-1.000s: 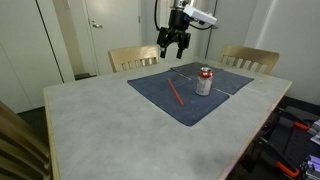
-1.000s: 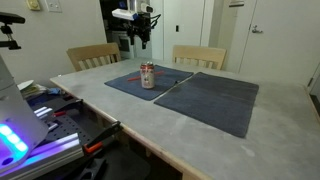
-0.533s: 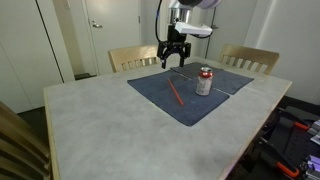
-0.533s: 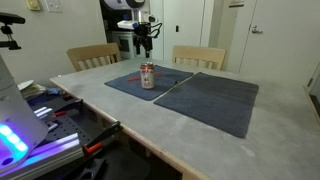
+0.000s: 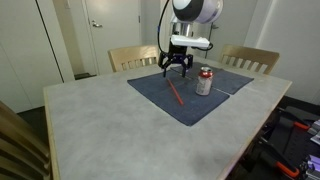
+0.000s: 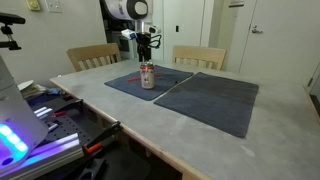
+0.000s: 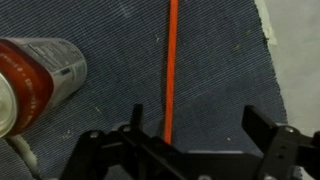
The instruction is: Put the straw in the can
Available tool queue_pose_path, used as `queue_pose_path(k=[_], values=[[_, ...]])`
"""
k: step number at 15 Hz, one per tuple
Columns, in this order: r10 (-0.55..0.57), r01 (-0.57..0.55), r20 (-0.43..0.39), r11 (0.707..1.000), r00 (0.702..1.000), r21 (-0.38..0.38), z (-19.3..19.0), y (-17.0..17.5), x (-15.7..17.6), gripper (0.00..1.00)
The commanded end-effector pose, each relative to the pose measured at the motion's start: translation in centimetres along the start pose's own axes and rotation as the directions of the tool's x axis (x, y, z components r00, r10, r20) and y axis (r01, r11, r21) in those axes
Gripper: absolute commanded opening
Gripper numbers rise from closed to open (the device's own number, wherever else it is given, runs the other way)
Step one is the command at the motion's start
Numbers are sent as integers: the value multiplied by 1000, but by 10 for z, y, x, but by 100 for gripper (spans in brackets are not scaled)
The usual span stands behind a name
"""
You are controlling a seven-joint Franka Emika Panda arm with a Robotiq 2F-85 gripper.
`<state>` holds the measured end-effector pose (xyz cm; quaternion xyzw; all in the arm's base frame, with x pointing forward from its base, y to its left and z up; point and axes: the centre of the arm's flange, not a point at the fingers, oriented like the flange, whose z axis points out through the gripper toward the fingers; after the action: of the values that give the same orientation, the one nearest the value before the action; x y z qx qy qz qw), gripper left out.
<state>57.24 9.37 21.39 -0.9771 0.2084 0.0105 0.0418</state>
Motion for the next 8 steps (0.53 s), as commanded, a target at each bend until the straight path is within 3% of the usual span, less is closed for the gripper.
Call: queue_pose_path(k=[1, 8], values=[[76, -75, -45, 997, 996, 27, 10, 9, 20, 100], [49, -47, -110, 999, 993, 25, 19, 12, 40, 100]])
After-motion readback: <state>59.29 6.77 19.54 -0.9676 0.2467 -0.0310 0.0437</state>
